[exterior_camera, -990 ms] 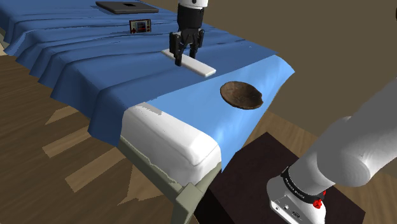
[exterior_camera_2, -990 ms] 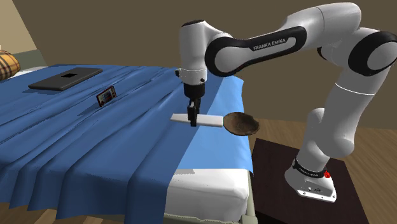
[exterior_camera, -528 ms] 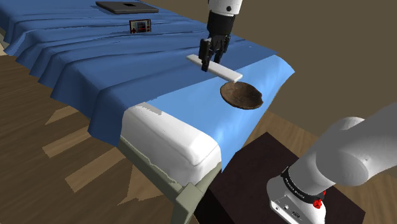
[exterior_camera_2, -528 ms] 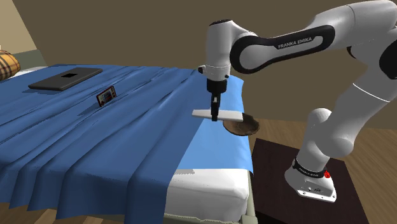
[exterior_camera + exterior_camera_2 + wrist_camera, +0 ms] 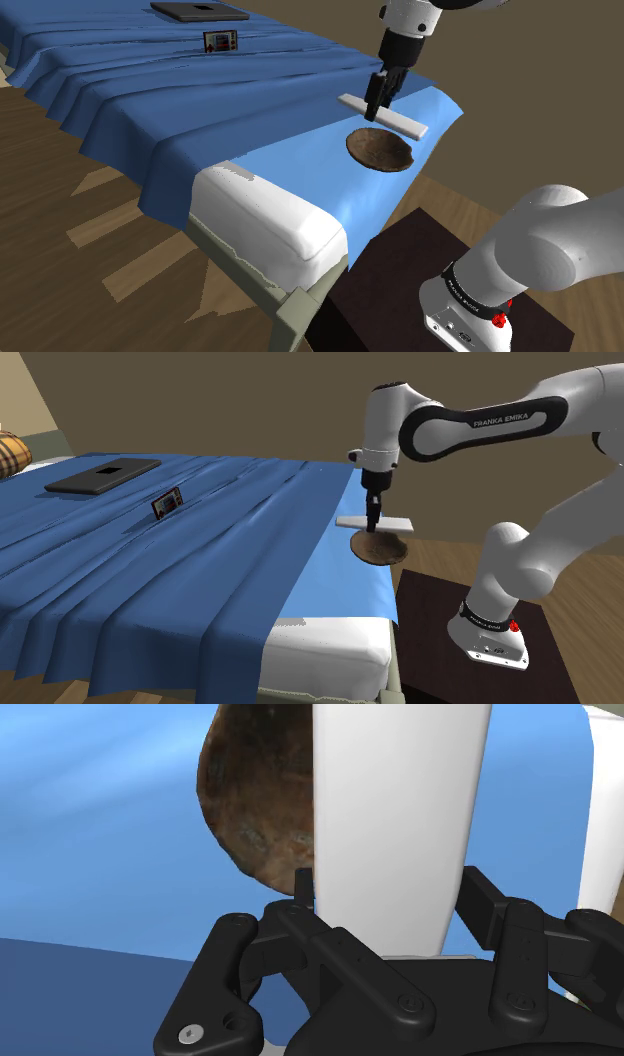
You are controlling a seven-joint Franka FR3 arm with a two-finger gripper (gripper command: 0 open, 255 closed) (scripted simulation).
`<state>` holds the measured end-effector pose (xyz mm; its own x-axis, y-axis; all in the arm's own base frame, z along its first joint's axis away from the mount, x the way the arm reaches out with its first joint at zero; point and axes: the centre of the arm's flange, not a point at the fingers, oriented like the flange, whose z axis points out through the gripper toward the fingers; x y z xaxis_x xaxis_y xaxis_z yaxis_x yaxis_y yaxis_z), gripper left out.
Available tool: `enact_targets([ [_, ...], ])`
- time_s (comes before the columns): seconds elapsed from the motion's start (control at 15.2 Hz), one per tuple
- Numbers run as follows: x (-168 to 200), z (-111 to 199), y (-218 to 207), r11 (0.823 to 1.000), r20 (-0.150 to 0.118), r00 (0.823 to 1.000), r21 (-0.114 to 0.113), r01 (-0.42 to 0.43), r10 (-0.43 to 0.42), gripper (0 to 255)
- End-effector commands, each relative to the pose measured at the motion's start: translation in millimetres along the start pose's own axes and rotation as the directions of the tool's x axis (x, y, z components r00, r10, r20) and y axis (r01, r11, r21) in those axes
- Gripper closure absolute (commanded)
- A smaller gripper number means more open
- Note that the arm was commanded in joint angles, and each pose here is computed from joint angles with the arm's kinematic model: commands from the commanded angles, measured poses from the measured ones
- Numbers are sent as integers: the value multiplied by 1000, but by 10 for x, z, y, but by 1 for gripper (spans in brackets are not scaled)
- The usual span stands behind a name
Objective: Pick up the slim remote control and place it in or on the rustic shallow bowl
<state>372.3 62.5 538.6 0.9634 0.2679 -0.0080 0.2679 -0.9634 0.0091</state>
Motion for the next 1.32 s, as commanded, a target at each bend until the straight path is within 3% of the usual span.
enact_targets([
  [0.0,-248,-7,135,1000,0,1000,1,1,-1,255],
  [0.99,-328,718,186,1000,0,1000,1,1,-1,255],
  [1.25,-328,718,186,1000,0,1000,1,1,-1,255],
])
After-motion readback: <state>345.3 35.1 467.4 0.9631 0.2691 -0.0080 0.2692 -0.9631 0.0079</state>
